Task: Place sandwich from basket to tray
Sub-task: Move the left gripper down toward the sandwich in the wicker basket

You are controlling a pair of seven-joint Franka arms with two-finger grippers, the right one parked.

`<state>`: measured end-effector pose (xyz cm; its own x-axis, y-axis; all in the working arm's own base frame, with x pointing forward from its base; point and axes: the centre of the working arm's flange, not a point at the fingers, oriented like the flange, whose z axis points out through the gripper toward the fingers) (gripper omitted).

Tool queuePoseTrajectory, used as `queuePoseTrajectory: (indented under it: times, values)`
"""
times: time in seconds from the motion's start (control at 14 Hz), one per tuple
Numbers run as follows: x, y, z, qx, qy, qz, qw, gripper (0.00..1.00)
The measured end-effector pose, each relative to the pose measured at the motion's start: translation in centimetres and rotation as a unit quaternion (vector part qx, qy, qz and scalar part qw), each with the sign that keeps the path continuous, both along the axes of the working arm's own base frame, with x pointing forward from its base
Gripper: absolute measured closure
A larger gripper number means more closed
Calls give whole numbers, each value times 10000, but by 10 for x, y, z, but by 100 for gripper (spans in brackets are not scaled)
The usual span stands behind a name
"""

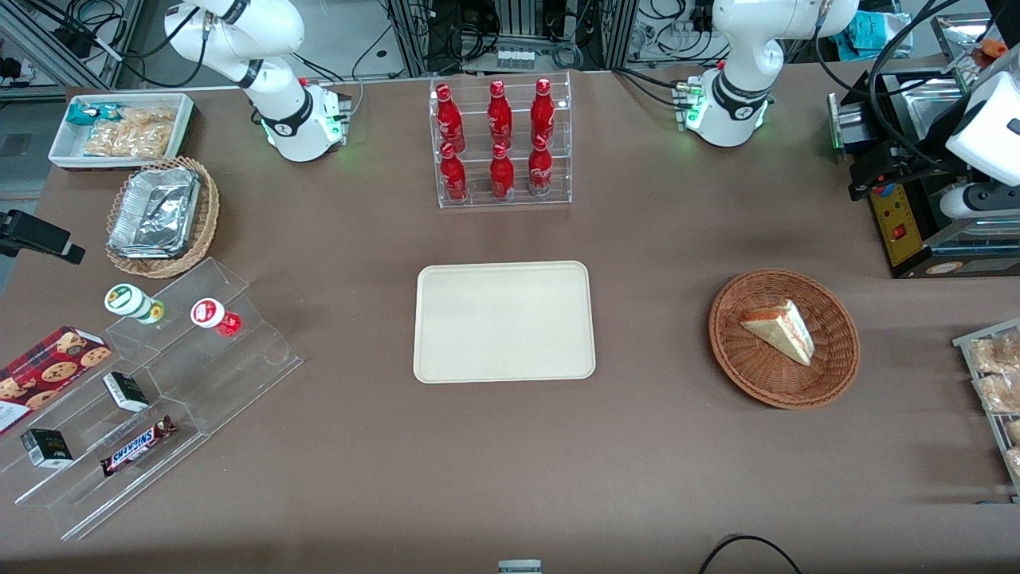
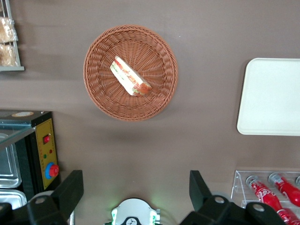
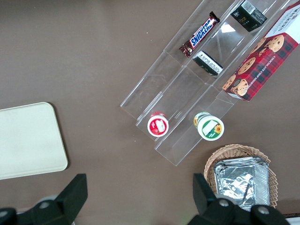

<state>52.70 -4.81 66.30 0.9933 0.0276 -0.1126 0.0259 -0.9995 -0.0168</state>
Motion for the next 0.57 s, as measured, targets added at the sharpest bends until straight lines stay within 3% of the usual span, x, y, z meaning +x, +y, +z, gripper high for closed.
queuePoseTrajectory:
  times: [0.29, 0.57]
  values:
    - [2, 4, -8, 17, 89, 9, 10000, 0]
    - [17, 9, -71, 136, 557, 50, 9983, 0]
